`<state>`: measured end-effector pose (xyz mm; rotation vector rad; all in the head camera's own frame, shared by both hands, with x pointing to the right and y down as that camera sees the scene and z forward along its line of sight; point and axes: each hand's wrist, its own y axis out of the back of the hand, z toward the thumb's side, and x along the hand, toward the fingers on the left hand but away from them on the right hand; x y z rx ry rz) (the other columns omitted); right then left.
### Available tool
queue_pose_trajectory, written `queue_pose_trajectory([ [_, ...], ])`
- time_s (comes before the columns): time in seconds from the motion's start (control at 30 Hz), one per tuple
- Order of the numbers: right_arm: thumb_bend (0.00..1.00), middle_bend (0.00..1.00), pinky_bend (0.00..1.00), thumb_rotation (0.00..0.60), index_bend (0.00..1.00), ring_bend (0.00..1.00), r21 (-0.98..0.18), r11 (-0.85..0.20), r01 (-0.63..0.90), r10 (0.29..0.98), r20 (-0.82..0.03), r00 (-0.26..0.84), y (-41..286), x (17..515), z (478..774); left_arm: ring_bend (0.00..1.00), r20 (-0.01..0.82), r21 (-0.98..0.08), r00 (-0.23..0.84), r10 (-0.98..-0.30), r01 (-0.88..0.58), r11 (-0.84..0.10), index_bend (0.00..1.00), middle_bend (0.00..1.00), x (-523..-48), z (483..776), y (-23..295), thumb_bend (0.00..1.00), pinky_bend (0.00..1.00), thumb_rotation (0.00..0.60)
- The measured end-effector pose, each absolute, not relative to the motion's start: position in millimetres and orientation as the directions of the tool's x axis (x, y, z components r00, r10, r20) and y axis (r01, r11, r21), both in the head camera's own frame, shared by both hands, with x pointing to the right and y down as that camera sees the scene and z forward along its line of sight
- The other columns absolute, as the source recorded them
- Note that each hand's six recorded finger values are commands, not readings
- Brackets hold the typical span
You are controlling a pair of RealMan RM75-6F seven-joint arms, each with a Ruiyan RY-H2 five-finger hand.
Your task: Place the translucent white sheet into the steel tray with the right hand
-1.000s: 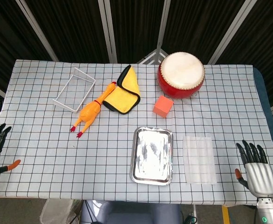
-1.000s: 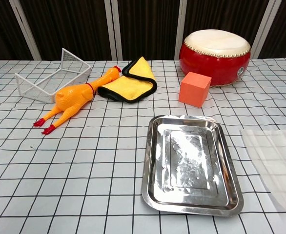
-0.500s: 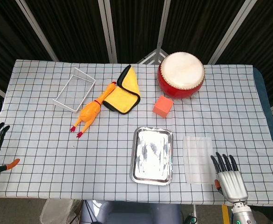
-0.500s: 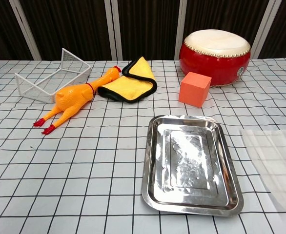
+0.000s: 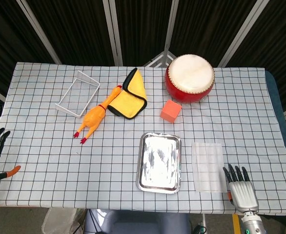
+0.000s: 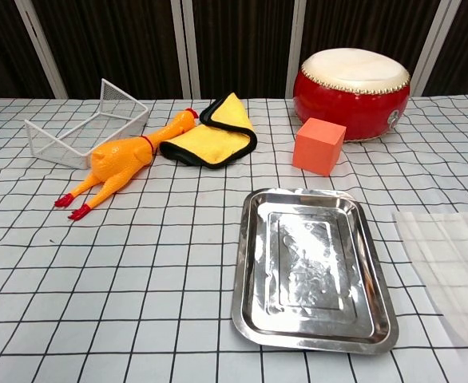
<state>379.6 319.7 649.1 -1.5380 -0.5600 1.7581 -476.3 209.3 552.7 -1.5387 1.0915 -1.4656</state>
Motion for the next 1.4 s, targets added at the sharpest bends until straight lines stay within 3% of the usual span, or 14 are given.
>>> queue_pose_trajectory([
  [0.43,0.44,0.00,0.00,0.600,0.00,0.00,-0.704,-0.666,-0.247,0.731,-0.682,-0.024,325,374,664,0.00,0.372,-0.925,-0.013,-0.928,-0.087,-0.370,0.00,0.00,-476,553,209,0.00,0.00,0.600],
  [0.7,0.44,0.00,0.00,0.600,0.02,0.00,-0.738,-0.638,-0.221,0.755,-0.656,0.008,319,367,663,0.00,0.373,-0.925,-0.014,-0.928,-0.087,-0.371,0.00,0.00,-476,554,210,0.00,0.00,0.600],
  [1.0,0.44,0.05,0.00,0.600,0.30,0.00,-0.760,-0.620,-0.198,0.772,-0.635,0.022,312,369,670,0.00,0.378,-0.922,-0.013,-0.926,-0.090,-0.376,0.00,0.00,-476,554,210,0.00,0.00,0.600],
  [1.2,0.50,0.15,0.00,0.600,0.59,0.00,-0.796,-0.582,-0.168,0.798,-0.598,0.069,306,362,669,0.00,0.379,-0.922,-0.015,-0.925,-0.093,-0.376,0.00,0.00,-476,554,210,0.00,0.00,0.600],
  [1.4,0.56,0.18,0.00,0.600,0.66,0.00,-0.831,-0.544,-0.115,0.823,-0.555,0.119,301,353,665,0.00,0.381,-0.921,-0.014,-0.924,-0.094,-0.379,0.00,0.00,-476,555,210,0.00,0.00,0.600],
])
